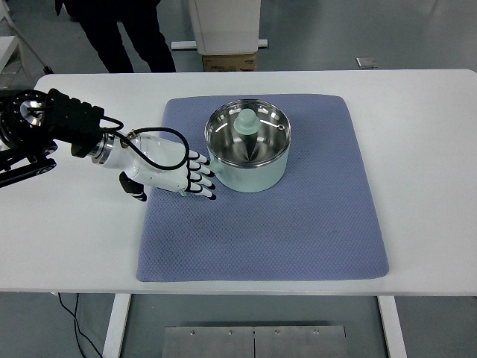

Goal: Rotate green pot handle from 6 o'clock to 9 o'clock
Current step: 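Sweep the left hand around the pot, turning the handle toward the left arm, then lift the left hand away from the pot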

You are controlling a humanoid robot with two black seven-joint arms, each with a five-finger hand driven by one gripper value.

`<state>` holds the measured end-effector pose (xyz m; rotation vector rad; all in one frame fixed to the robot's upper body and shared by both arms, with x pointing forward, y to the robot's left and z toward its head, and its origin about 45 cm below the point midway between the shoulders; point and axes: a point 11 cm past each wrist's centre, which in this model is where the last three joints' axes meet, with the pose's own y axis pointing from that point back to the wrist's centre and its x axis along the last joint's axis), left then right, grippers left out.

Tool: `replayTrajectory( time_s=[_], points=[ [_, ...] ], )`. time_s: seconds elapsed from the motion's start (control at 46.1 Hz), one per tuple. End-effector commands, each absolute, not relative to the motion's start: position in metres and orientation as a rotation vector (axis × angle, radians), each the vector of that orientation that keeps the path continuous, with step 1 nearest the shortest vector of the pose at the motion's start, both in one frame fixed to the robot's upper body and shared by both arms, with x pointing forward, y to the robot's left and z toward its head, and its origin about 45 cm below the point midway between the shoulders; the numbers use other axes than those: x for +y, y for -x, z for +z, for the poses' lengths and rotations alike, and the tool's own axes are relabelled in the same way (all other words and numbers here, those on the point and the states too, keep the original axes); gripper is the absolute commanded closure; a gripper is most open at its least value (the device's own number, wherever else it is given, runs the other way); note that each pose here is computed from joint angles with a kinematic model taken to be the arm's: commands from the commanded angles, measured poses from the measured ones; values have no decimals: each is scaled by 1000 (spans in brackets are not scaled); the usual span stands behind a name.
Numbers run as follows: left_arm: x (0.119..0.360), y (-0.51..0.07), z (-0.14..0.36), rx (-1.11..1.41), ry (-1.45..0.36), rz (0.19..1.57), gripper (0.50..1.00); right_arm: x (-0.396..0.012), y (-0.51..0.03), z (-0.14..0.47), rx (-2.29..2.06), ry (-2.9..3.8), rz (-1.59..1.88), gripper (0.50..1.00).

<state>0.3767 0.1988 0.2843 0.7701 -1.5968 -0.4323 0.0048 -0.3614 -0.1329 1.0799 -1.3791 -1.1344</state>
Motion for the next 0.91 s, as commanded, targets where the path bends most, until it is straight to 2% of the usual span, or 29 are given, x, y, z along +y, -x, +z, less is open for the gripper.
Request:
replayTrajectory(
  time_s=[0.0, 0.433, 0.889],
  points=[
    [206, -377, 283, -1588, -786, -430, 500, -361, -5, -133, -1379, -1080, -1135, 500],
    [221, -382, 286, -1627, -824, -443, 500, -361, -5, -133, -1379, -1080, -1135, 500],
    [250, -398, 292, -1662, -916, -417, 500, -361, -5, -133, -1379, -1080, -1135, 500]
  ],
)
